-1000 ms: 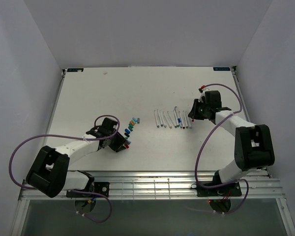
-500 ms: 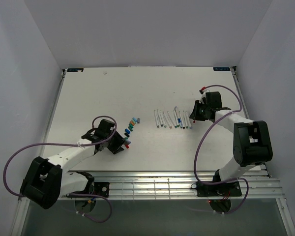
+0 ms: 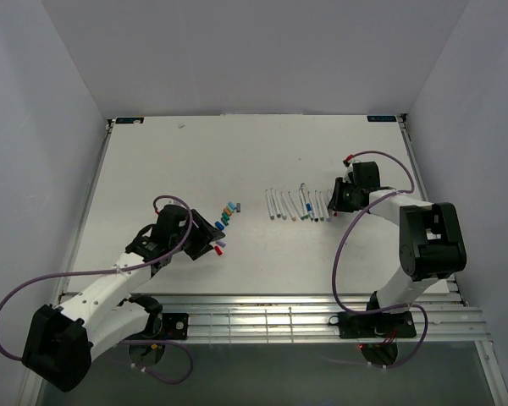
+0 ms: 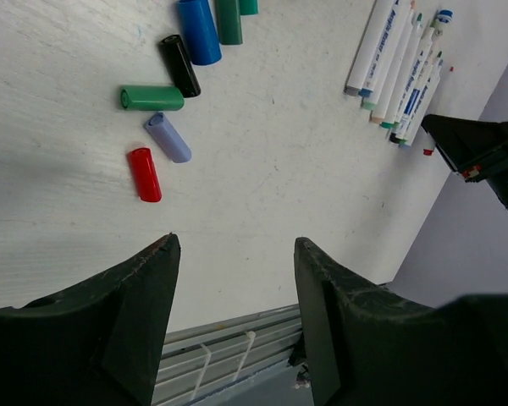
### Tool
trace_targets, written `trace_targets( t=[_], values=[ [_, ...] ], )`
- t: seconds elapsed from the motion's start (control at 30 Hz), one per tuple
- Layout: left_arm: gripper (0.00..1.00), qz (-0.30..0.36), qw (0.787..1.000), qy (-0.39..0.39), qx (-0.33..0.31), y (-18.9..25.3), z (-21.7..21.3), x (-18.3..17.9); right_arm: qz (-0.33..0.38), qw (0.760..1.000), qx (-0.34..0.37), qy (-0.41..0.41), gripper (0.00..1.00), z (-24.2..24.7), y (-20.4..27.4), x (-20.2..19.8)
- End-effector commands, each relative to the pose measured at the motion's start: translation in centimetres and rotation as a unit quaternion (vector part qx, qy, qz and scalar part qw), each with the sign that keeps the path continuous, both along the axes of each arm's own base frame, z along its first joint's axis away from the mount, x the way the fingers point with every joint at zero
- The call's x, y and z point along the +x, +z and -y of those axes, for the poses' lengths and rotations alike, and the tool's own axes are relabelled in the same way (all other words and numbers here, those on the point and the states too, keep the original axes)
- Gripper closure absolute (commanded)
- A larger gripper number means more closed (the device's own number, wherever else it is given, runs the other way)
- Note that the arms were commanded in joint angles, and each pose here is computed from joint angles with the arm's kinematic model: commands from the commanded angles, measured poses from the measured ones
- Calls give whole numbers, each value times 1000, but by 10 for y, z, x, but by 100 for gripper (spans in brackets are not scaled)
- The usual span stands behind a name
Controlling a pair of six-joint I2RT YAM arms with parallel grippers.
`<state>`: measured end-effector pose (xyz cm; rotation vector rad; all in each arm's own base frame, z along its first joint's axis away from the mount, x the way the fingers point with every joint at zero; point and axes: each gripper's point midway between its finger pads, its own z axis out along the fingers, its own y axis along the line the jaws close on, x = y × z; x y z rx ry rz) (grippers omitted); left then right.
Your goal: Open the pen caps
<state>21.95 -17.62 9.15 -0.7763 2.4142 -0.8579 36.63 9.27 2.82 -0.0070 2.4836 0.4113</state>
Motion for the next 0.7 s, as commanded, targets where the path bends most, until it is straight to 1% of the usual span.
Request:
trace_targets(
  t=[0.0,0.13,0.23,0.4,0.5,0.53,0.6,0.67],
  values=[
    [33,36,998,-32,-31,14,13,1,-6,1000,-9,1,71,4,-11,-1],
    [32,30,998,-40,-38,11,16,-1,-11,1000,-11,0,63,5,-13,-4],
    [32,39,998,-42,-39,16,16,-1,-8,1000,-10,1,58,5,-12,-4],
    [30,58,997,-46,-36,24,15,1,-1,1000,-8,2,53,4,-6,-5],
    [28,65,996,-49,-33,28,15,3,9,1000,-9,-7,49,7,3,-6],
    [28,67,996,-49,-32,28,15,3,17,1000,-10,-9,46,7,9,-7],
    [27,69,996,-48,-30,30,15,5,14,1000,-9,-15,43,8,12,-12],
    [26,73,996,-49,-29,30,15,7,24,1000,-6,-19,36,8,22,-16]
  ],
)
